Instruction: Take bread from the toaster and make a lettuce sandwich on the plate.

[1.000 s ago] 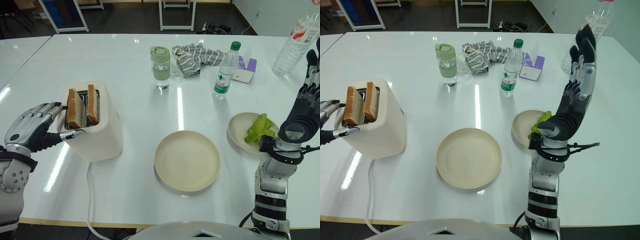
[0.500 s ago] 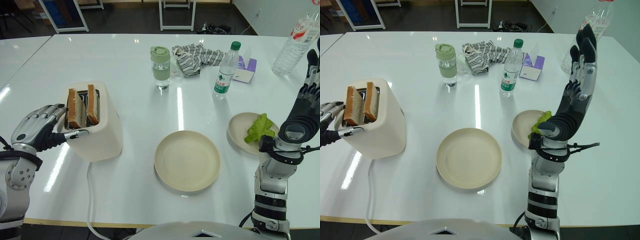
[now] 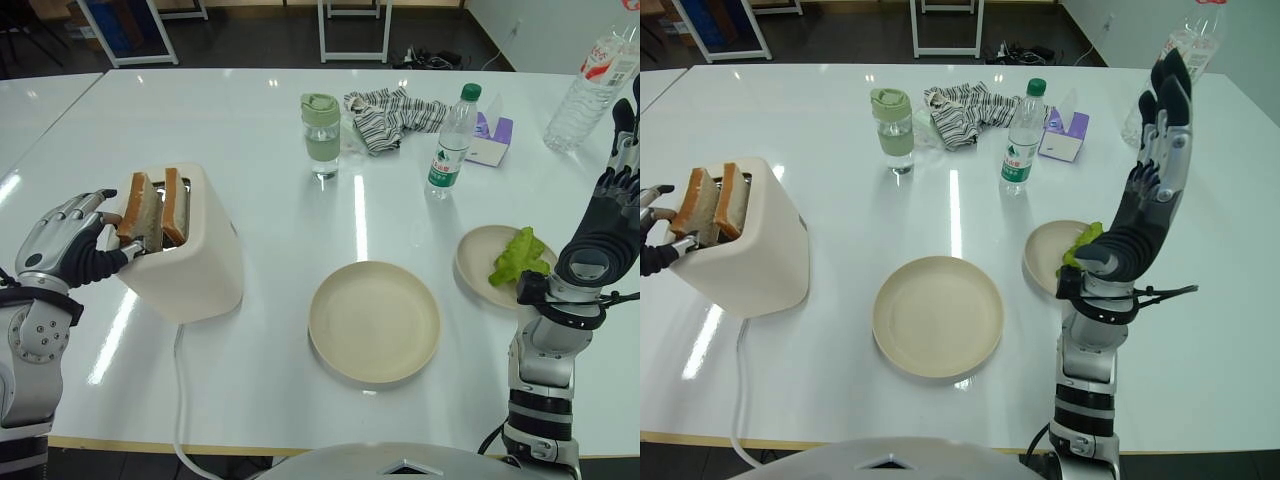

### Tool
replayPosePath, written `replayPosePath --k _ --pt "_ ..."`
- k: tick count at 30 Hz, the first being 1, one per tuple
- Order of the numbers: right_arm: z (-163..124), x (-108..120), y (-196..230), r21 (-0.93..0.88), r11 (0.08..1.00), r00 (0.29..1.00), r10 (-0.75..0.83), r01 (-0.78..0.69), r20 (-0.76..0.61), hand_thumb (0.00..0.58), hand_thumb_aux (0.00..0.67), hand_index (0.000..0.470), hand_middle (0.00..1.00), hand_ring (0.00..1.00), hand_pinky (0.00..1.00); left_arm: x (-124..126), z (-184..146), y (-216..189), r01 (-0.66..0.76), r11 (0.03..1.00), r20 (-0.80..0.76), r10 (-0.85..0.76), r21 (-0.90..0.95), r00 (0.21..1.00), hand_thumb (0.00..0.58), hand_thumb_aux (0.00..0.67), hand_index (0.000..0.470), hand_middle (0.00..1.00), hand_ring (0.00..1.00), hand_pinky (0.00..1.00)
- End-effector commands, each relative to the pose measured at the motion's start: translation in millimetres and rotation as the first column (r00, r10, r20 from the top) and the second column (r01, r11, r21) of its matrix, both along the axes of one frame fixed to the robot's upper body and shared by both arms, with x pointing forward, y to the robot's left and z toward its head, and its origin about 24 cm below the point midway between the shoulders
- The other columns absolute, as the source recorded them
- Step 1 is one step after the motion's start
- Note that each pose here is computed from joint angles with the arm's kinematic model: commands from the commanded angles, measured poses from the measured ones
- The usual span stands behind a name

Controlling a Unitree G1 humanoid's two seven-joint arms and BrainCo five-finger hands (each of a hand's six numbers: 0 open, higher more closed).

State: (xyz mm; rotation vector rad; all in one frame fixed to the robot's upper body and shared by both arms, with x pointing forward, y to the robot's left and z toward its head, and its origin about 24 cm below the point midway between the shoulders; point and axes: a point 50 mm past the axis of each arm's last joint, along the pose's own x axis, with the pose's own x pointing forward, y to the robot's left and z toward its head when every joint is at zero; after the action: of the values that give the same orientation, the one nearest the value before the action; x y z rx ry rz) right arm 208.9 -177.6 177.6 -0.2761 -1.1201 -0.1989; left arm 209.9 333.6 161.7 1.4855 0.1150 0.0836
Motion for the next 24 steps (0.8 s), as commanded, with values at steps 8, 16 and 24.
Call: replayPosePath --k 8,16,24 --pt "-1.3 -1.3 -1.9 -0.011 1.000 1.000 -0.019 0.019 -0.007 0.000 0.000 0.000 0.00 0.00 0.00 8.9 -11.2 0.4 0.003 0.986 0.014 -0.001 -0.166 1.000 0.580 0.670 0.470 0.00 0.00 0.00" --pt "-1.8 -0.4 -0.7 -0.012 1.000 1.000 -0.014 0.014 -0.009 0.000 0.000 0.000 0.00 0.00 0.00 14.2 -3.7 -0.7 -0.001 0.977 0.128 0.029 -0.213 0.991 0.580 0.670 0.470 1.00 1.00 1.00" --pt "-2.6 0.0 0.8 -0.013 1.000 1.000 -0.009 0.009 -0.012 0.000 0.000 0.000 0.00 0.00 0.00 18.2 8.6 4.1 -0.013 0.978 0.260 0.069 -0.209 0.963 0.580 0.670 0.470 1.00 1.00 1.00"
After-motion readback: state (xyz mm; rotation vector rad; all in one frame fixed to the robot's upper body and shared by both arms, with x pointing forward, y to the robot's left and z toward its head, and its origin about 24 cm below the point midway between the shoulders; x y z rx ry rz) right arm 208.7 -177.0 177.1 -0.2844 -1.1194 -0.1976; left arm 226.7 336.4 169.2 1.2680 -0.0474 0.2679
